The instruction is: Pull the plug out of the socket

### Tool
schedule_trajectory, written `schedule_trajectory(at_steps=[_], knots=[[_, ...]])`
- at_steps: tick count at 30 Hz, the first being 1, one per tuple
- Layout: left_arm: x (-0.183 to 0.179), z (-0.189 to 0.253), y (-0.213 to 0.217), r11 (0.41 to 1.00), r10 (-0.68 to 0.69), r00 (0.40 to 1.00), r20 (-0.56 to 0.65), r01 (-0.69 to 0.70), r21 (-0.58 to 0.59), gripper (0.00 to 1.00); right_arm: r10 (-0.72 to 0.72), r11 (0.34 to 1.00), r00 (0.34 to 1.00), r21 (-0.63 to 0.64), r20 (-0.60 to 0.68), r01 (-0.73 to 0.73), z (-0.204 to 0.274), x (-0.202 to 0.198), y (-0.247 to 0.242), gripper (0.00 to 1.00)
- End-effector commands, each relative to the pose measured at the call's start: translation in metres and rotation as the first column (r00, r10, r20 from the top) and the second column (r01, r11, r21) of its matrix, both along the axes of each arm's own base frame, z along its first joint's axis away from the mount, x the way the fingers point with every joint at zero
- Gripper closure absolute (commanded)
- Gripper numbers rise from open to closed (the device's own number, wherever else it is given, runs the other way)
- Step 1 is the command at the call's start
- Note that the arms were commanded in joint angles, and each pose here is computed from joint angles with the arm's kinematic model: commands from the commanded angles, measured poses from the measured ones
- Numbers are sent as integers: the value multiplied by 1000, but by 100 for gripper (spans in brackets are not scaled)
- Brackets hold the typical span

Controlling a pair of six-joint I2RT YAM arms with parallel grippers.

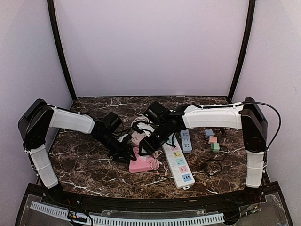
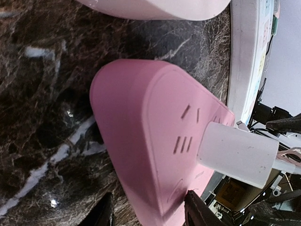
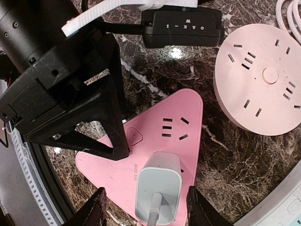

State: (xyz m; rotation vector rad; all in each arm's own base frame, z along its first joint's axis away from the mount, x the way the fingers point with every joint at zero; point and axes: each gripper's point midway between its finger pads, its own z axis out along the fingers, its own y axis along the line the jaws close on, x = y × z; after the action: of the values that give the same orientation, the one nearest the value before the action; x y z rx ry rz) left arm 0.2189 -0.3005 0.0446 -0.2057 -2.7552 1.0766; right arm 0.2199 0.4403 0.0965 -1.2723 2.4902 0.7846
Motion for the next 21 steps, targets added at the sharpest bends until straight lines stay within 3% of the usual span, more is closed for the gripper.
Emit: schedule_trajectory(at_steps=[1,10,16,21], knots=[[-7,-1,0,1000,-26,999,-27,26,8,50,-9,1000,1000,-19,16,9,-9,-1,10,48],[-10,-12,2,999,-16,997,-76,20,42,50,-38,999,999,-33,38,40,-14,2,10,61],[-13,-24,6,996,3,993,-115,7,84,51,-53,998,997,-28,49,54,-13,5,10,82],[-14,-33,7,994,43,988,-148,-27,107,51,-77,997,994,-7,71,78,-4,11,14,87]])
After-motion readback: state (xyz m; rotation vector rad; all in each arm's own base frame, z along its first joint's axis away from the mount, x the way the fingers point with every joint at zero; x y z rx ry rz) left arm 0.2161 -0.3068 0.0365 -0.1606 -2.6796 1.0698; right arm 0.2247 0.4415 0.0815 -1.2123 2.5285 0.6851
